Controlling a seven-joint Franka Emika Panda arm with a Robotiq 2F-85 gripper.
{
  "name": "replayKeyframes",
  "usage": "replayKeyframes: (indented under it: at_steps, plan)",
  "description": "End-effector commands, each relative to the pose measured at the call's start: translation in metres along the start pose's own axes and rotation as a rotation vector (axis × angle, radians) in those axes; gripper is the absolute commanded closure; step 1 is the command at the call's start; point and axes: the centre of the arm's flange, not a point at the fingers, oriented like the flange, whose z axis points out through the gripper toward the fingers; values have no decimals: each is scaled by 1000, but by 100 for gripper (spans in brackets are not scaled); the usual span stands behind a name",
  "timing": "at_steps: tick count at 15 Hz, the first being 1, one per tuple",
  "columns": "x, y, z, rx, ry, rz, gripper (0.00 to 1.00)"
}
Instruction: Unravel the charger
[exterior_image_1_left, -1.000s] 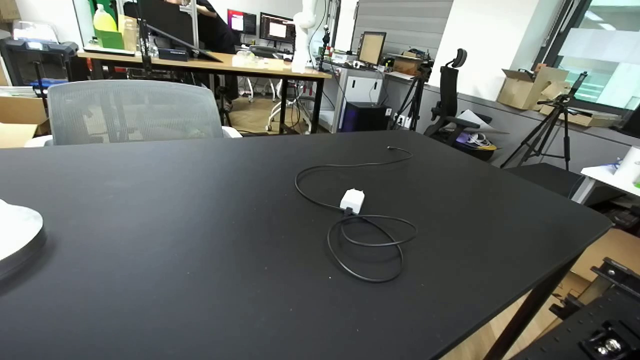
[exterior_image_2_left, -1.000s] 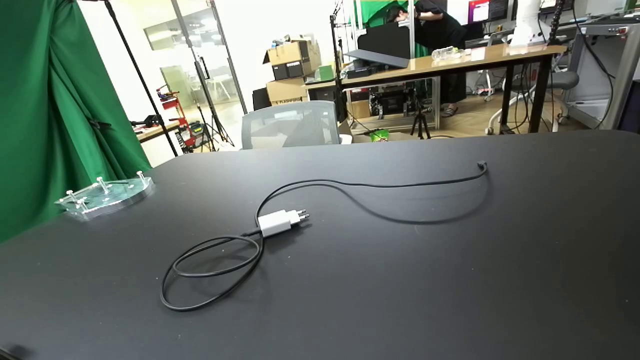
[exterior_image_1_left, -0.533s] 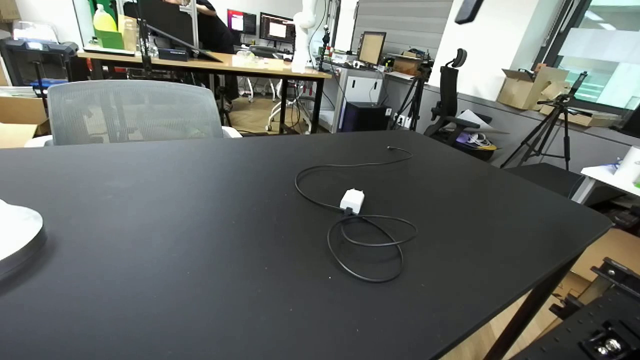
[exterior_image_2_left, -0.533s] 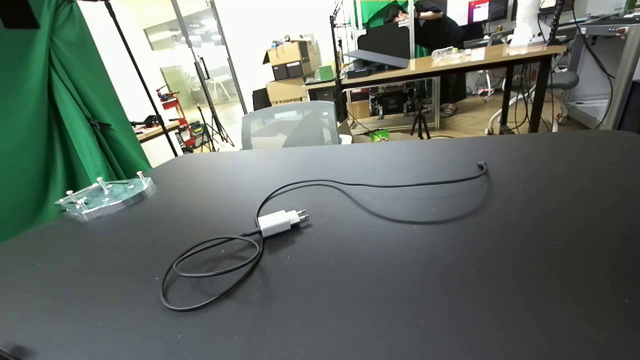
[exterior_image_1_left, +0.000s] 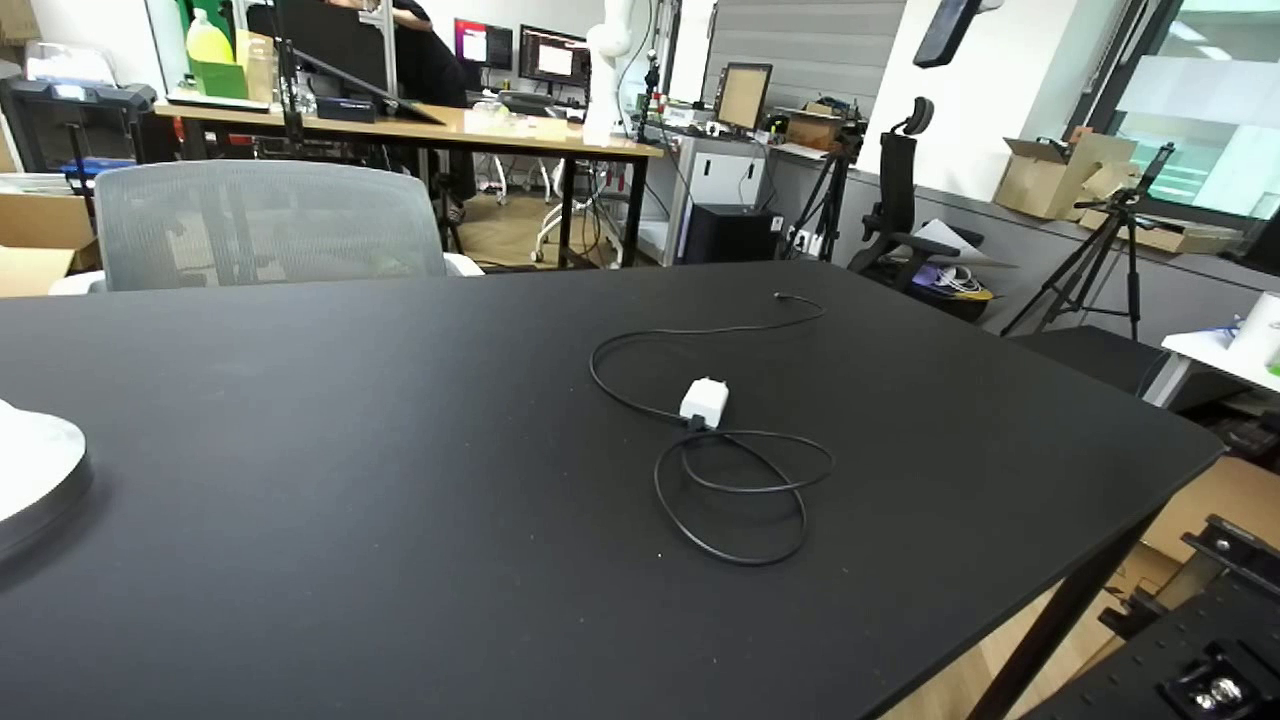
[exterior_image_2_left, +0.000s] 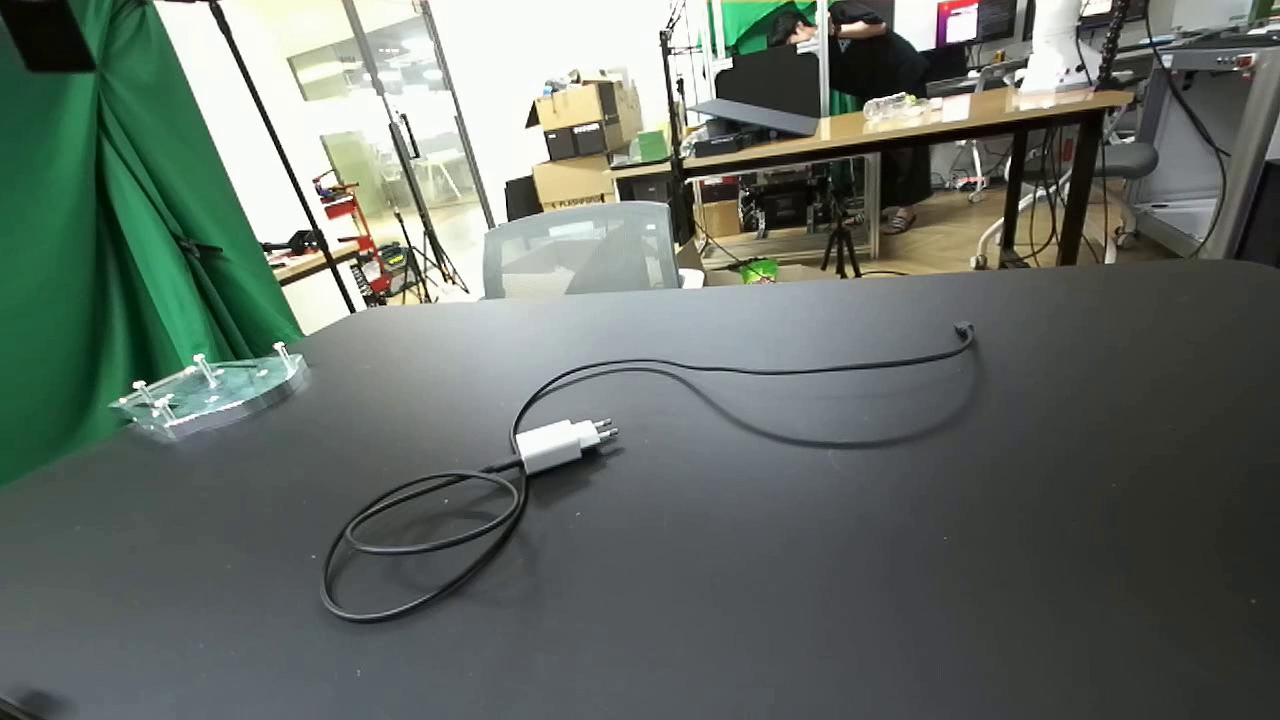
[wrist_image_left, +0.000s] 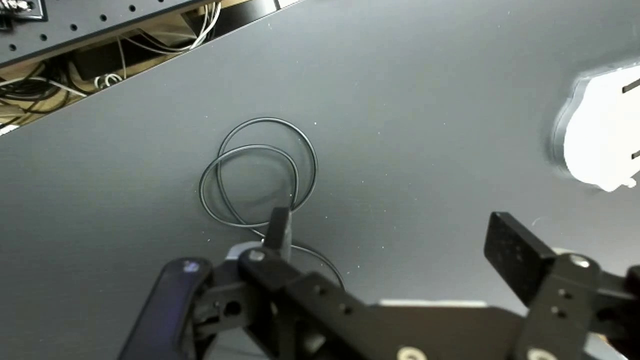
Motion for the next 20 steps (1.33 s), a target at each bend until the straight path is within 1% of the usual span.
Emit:
replayKeyframes:
  at_steps: [1, 2, 4, 6, 8, 10, 12, 13, 14, 16, 17, 18, 20]
  plan:
    - [18, 12, 8, -29, 83, 81, 0]
    - [26, 21, 10, -59, 144, 106, 0]
    - [44, 40, 11, -111, 216, 153, 0]
    - [60, 61, 17, -175, 240, 221, 0]
    - [66, 82, 29, -234, 172, 290, 0]
    - [69, 96, 45, -277, 97, 353, 0]
    - [68, 98, 59, -269, -24, 388, 0]
    - [59, 103, 54, -266, 52, 328, 0]
    - [58, 105, 61, -275, 15, 338, 0]
    - [60, 106, 67, -281, -9, 344, 0]
    - [56, 102, 66, -282, 19, 341, 0]
    - [61, 102, 69, -275, 51, 366, 0]
    - [82, 107, 73, -248, 106, 418, 0]
